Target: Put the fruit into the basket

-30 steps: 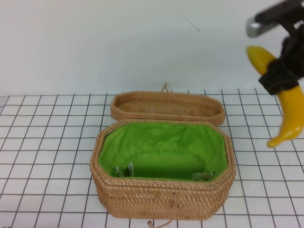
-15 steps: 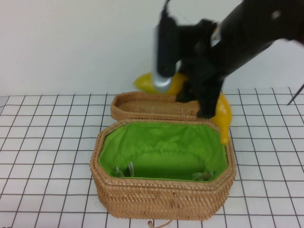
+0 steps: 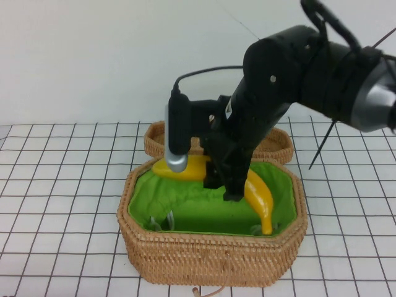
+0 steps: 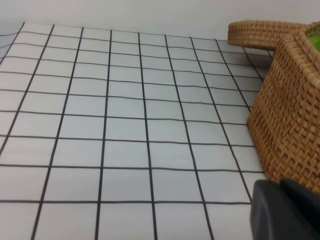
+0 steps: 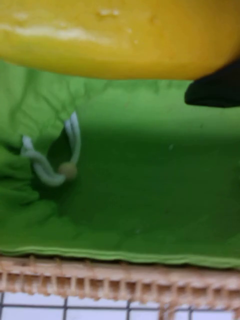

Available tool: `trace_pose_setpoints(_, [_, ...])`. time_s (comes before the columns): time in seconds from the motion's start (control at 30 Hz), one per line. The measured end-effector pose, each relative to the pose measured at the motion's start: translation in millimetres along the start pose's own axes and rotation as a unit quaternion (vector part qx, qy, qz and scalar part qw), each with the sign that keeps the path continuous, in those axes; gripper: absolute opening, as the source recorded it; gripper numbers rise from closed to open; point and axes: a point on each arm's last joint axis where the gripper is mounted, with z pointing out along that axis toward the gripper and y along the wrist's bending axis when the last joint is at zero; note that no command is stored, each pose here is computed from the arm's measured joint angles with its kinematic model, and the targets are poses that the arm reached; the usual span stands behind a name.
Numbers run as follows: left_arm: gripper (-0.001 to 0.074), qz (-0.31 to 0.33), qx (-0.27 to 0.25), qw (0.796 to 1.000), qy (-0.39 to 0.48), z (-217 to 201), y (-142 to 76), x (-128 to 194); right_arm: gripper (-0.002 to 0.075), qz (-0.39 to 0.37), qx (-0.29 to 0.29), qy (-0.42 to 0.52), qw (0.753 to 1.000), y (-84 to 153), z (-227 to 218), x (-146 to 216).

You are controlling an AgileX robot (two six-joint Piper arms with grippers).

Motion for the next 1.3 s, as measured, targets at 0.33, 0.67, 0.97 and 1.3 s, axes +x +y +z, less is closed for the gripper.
trace_pose_setpoints(0.33, [0.0000, 0.000, 0.000, 1.000, 0.000, 0, 0, 0, 0.0352, 0.039, -0.040, 0.009, 0.998, 5, 32, 3])
trace_pose_setpoints(0.67, [0.0000, 0.000, 0.000, 1.000, 0.000, 0, 0, 0, 0.0566, 0.090, -0.027, 0.005, 0.996, 2, 34, 2])
trace_pose_setpoints(0.97, [0.0000, 0.000, 0.000, 1.000, 0.000, 0, 0, 0, 0.0022, 0.129, 0.017, -0.011, 0.991, -4, -19, -5])
trace_pose_setpoints(1.3, [0.0000, 0.000, 0.000, 1.000, 0.000, 0, 0, 0, 0.0001, 0.266, 0.104, -0.116, 0.951, -18, -159, 29])
